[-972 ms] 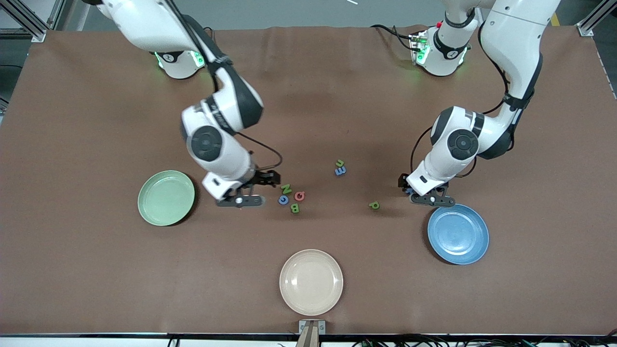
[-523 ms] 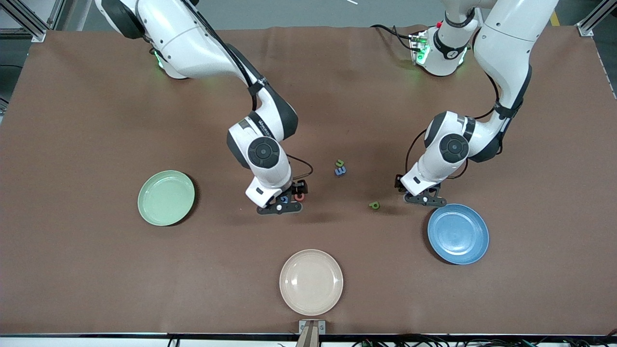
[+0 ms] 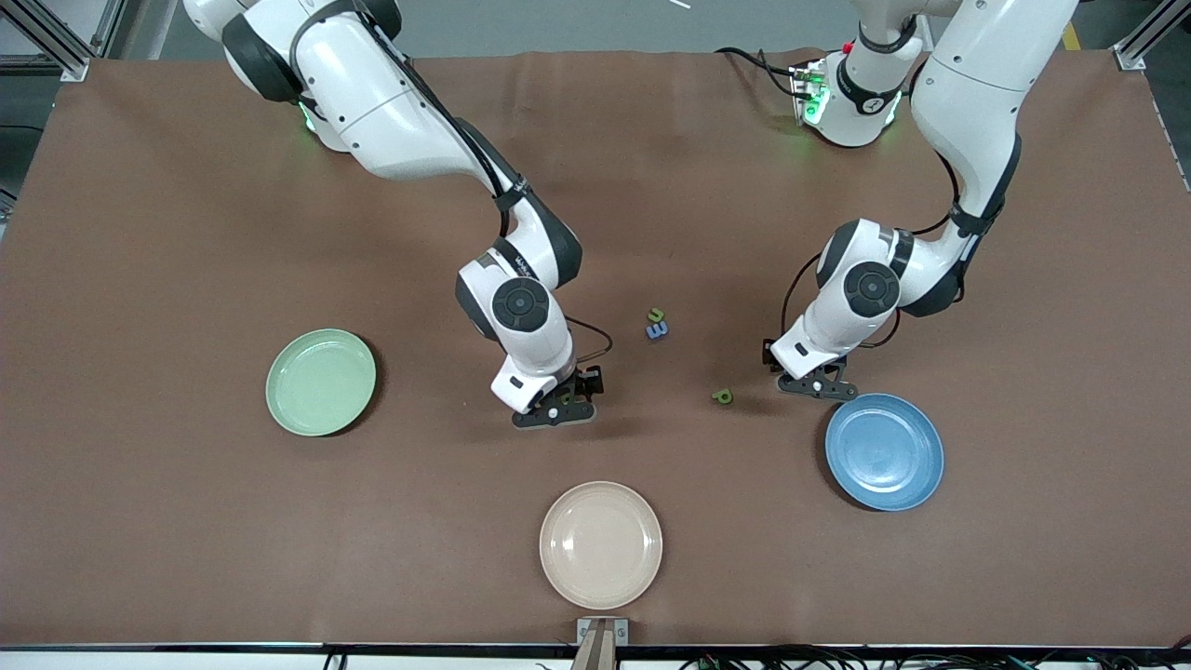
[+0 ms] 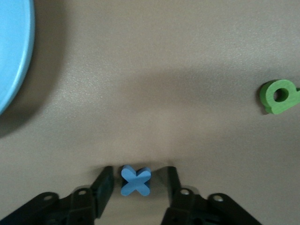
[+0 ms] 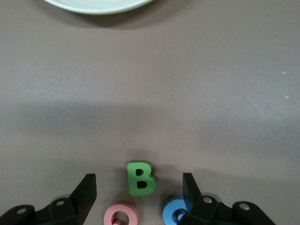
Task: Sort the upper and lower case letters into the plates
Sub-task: 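Place the x on the blue plate while the right gripper lifts B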
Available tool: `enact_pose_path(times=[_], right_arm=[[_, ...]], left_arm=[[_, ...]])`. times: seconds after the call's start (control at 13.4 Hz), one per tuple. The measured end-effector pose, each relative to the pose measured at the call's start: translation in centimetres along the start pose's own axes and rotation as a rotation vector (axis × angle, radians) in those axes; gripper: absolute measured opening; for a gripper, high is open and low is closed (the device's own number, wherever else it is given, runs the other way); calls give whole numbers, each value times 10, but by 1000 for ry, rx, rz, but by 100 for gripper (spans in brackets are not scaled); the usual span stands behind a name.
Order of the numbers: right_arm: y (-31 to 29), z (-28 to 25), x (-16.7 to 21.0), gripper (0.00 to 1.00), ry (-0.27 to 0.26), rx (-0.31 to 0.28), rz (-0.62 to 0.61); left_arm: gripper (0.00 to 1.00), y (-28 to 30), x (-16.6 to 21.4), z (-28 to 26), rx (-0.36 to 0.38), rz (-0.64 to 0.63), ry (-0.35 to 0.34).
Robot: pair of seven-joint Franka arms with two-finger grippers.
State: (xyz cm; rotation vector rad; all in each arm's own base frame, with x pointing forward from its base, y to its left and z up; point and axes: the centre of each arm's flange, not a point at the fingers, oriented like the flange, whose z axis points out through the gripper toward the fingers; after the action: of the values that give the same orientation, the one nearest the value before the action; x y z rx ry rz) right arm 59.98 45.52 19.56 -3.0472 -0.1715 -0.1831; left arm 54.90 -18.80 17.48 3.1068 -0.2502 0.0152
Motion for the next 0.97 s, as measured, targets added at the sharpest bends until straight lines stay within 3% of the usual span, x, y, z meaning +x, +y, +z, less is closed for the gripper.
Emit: enact_pose_path(times=[0.15, 0.22, 0.45, 0.6, 0.67, 0.82, 0.97], right_arm=[[-2, 6, -2, 78, 4, 0, -6], [-2, 9, -3, 71, 2, -1, -8], [-3, 17, -7, 65, 0, -6, -16], [-5, 15, -6, 48, 12, -6, -25], [-5, 15, -6, 48, 13, -8, -27], [-2, 13, -3, 29, 22, -13, -28], [7, 11, 2, 28, 15, -28, -38]], left_arm=[[26, -1, 1, -3, 1, -1, 4], [27, -1, 1, -3, 1, -1, 5], [27, -9, 16, -22, -3, -12, 54], [27, -29, 41, -58, 9, -6, 88], [27, -42, 55, -79, 17, 5, 100], [27, -71, 77, -108, 31, 41, 128], [27, -103, 90, -106, 38, 84, 132]])
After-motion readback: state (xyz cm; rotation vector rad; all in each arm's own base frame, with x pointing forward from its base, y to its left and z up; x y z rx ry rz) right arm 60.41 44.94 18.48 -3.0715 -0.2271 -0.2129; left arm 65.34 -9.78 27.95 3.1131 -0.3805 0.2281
